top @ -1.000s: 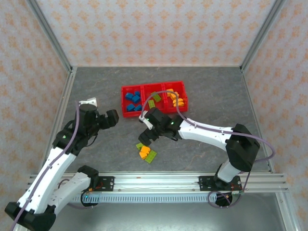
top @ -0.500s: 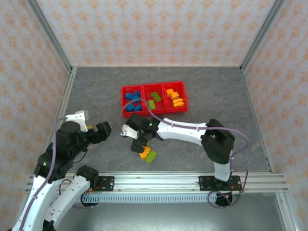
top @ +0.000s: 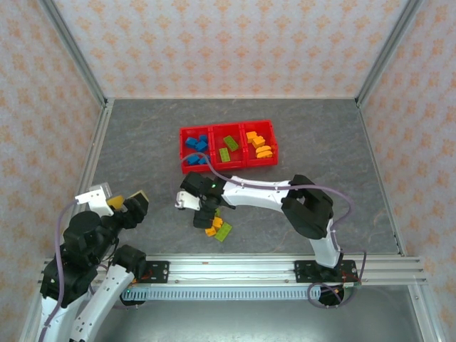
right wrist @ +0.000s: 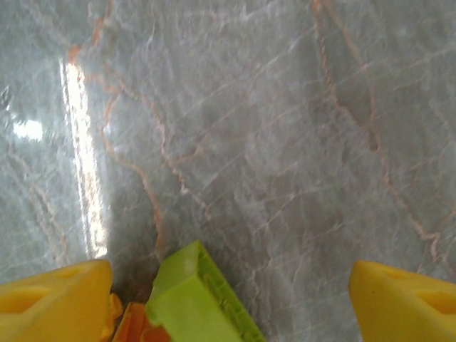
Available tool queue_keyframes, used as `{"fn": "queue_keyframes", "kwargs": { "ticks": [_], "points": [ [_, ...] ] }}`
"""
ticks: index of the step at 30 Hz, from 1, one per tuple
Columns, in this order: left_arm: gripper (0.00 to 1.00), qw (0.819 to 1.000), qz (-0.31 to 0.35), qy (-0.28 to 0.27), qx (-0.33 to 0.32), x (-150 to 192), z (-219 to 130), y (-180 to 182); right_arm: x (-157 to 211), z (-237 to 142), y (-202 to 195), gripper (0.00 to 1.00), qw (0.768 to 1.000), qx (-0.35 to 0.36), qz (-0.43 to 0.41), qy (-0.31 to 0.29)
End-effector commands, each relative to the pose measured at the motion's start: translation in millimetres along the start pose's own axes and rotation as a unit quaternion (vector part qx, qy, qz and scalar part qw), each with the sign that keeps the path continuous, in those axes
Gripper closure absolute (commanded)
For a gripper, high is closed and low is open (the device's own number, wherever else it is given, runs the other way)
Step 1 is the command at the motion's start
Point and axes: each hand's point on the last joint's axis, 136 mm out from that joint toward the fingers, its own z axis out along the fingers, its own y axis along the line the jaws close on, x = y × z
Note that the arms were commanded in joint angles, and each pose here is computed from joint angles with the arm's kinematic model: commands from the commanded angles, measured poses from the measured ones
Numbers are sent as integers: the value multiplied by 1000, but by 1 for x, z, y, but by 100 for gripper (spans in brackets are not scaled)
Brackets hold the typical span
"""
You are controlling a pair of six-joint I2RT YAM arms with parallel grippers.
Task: Sort the legos into containers by color
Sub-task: Touch the lego at the bottom-center of the table, then rotate the lego at the bottom-center of the table.
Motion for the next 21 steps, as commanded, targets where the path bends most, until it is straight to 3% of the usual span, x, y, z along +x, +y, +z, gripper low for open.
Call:
{"fn": "queue_keyframes", "kwargs": {
  "ticks": [1, 11, 21],
  "points": [
    [20, 1000, -4, 1, -25, 5, 0, 12, 4, 6, -3, 17, 1000, 2, -1, 23],
    [21, 1000, -5, -9, -12, -2, -7, 6, 29, 9, -10, 23, 999, 10, 3, 52],
    [25, 1000, -21, -8, -8, -4, 0, 2, 45, 12, -57, 31, 993, 59, 78, 61]
  ]
}}
